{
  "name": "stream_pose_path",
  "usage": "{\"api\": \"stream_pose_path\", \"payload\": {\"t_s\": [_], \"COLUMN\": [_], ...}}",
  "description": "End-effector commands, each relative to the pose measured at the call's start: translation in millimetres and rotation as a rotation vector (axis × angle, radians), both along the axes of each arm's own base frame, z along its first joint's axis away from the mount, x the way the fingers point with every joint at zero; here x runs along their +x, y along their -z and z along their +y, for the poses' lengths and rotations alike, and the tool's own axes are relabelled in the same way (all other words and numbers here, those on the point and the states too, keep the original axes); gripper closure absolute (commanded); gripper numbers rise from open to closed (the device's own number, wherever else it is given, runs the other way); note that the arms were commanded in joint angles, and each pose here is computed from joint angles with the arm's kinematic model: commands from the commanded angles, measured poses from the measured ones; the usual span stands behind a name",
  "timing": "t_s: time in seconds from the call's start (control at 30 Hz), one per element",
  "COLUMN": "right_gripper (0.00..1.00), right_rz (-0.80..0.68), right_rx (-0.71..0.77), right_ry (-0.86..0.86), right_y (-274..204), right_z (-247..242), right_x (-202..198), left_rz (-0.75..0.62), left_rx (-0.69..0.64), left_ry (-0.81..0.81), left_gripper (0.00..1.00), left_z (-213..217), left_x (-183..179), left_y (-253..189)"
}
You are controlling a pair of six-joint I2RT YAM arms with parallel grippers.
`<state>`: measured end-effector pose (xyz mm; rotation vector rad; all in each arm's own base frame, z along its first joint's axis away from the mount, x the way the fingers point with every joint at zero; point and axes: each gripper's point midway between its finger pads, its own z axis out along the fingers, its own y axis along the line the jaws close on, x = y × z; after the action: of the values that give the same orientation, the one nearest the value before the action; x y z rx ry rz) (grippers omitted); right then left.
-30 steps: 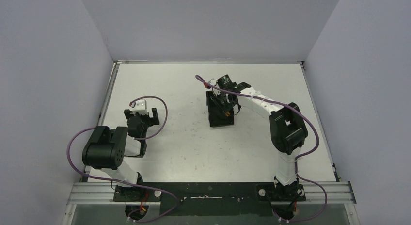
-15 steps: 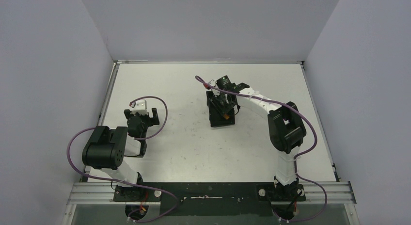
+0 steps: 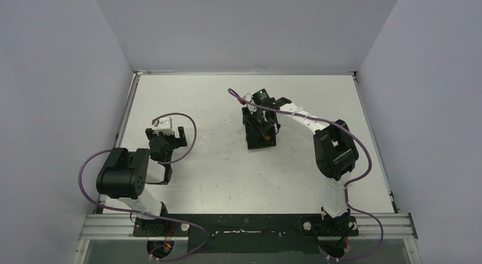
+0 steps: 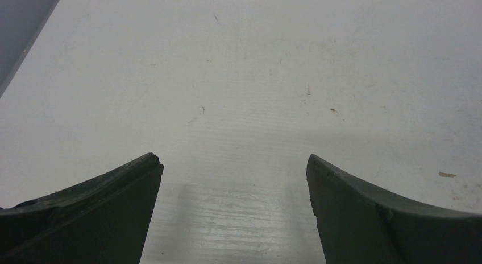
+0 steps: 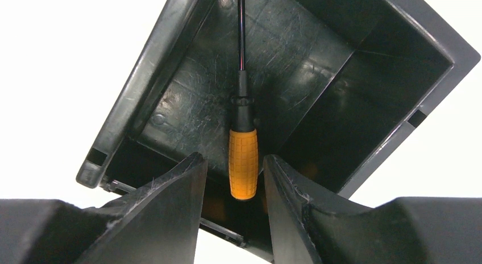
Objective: Put the screwdriver in the bin
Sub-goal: Place the screwdriver in the bin, then reset both arms
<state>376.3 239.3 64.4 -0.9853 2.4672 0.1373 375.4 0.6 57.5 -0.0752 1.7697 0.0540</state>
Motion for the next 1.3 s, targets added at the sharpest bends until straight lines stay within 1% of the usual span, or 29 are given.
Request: {"api": "stream_pose_path", "payload": {"t_s": [0.0, 0.13, 0.27, 0.3, 0.33, 0.4, 0.43, 0.47, 0.5, 0.67, 0.8, 0.9, 1.03, 1.27], "right_gripper": [0.58, 0.58, 0.55, 0.53, 0.47, 0.26, 0.12, 0.01, 0.00, 0.00, 0.00, 0.00, 0.00, 0.00], "right_rz": [-0.138, -0.199, -0.283, -0.305, -0.324, -0.360, -0.375, -0.387, -0.399, -0.411, -0.416, -0.429, -0.422, -0.402], "right_rx": [0.078, 0.137, 0.195, 0.210, 0.223, 0.230, 0.223, 0.213, 0.199, 0.179, 0.175, 0.155, 0.126, 0.098], "right_ry": [0.049, 0.123, 0.267, 0.291, 0.317, 0.357, 0.373, 0.388, 0.407, 0.537, 0.675, 0.742, 0.802, 0.858], "right_y": [-54, -86, -121, -131, -139, -152, -157, -161, -165, -171, -172, -174, -172, -171], "right_z": [16, 19, 9, 7, 4, -4, -9, -15, -22, -65, -114, -147, -184, -237], "right_x": [19, 24, 30, 31, 31, 31, 31, 32, 32, 35, 37, 33, 27, 18], "left_rz": [-0.057, -0.057, -0.058, -0.058, -0.058, -0.058, -0.058, -0.057, -0.056, -0.058, -0.056, -0.057, -0.057, -0.059], "left_rx": [-0.002, -0.001, -0.002, -0.001, -0.001, -0.001, -0.002, -0.001, -0.001, -0.001, -0.001, -0.001, -0.001, -0.001], "left_ry": [-0.003, -0.002, -0.003, -0.003, -0.003, -0.002, -0.004, -0.003, -0.003, -0.003, -0.004, -0.003, -0.004, -0.004], "left_gripper": [0.03, 0.03, 0.03, 0.03, 0.03, 0.03, 0.03, 0.03, 0.03, 0.03, 0.03, 0.03, 0.03, 0.03], "left_z": [0, 0, 0, 0, 0, 0, 0, 0, 0, 0, 0, 0, 0, 0], "left_x": [6, 6, 6, 6, 6, 6, 6, 6, 6, 6, 6, 6, 6, 6], "left_y": [-16, -16, -16, -17, -16, -16, -16, -16, -16, -16, -16, -16, -16, -17]}}
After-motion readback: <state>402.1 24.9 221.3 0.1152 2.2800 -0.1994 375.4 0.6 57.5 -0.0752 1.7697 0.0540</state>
